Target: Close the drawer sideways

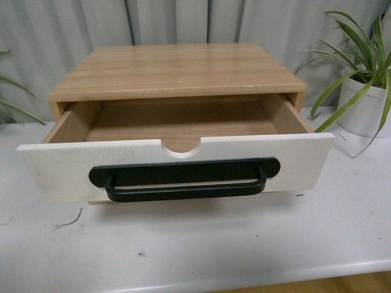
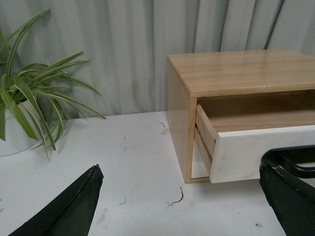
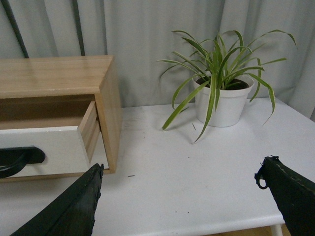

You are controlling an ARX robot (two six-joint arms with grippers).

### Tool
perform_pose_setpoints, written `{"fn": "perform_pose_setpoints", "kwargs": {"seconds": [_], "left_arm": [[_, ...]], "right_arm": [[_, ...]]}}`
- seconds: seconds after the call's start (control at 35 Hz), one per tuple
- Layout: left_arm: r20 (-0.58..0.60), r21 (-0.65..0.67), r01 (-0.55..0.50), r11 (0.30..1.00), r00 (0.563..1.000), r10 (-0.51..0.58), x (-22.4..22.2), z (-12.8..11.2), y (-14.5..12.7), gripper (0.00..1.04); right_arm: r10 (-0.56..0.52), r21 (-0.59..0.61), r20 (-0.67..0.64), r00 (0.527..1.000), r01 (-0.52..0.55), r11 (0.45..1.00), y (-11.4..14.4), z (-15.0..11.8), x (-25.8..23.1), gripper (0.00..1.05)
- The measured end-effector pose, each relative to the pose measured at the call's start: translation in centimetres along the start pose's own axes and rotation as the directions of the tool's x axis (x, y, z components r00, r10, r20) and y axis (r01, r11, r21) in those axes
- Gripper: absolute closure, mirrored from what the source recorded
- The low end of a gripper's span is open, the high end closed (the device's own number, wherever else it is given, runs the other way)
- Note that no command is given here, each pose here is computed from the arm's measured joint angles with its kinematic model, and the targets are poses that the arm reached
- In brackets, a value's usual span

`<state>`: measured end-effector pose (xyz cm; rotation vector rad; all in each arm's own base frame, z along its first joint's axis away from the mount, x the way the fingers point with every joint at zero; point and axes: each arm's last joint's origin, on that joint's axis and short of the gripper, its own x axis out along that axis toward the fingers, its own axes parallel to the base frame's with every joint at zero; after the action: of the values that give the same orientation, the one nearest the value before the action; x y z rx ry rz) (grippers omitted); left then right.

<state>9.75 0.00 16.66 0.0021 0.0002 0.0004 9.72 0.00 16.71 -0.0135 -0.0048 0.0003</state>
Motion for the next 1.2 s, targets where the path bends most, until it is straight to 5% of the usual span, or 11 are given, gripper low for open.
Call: {"fn": "perform_pose_setpoints", "kwargs": {"seconds": [0.69,0.77,0.89,1.2], "left_arm": [[0.0,0.0,0.0,1.0,1.0,0.0,0.0,0.0,0.0,0.07],[-0.096,-0.039,0.126,0.991,0.987,-0.129,0.2,-0.4,-0.3,0.07],[-0.141,0.01,0.294,0.956,0.947,-0.29,0.6,-0.6,-1.4,0.07],[-0.18,0.31,0.444,0.841,0.896,-0.406,2.1,-1.0,-2.3,0.07]], "right_arm": [[0.0,0.0,0.0,1.0,0.0,1.0,0.0,0.0,0.0,0.06],[-0.129,0.089,-0.174,0.976,0.146,0.985,0.3,-0.2,0.6,0.06],[-0.162,0.112,-0.232,0.959,0.192,0.975,0.3,1.4,2.3,0.06],[0.077,-0.066,-0.407,0.91,-0.114,0.991,3.0,2.3,5.0,0.06]]}}
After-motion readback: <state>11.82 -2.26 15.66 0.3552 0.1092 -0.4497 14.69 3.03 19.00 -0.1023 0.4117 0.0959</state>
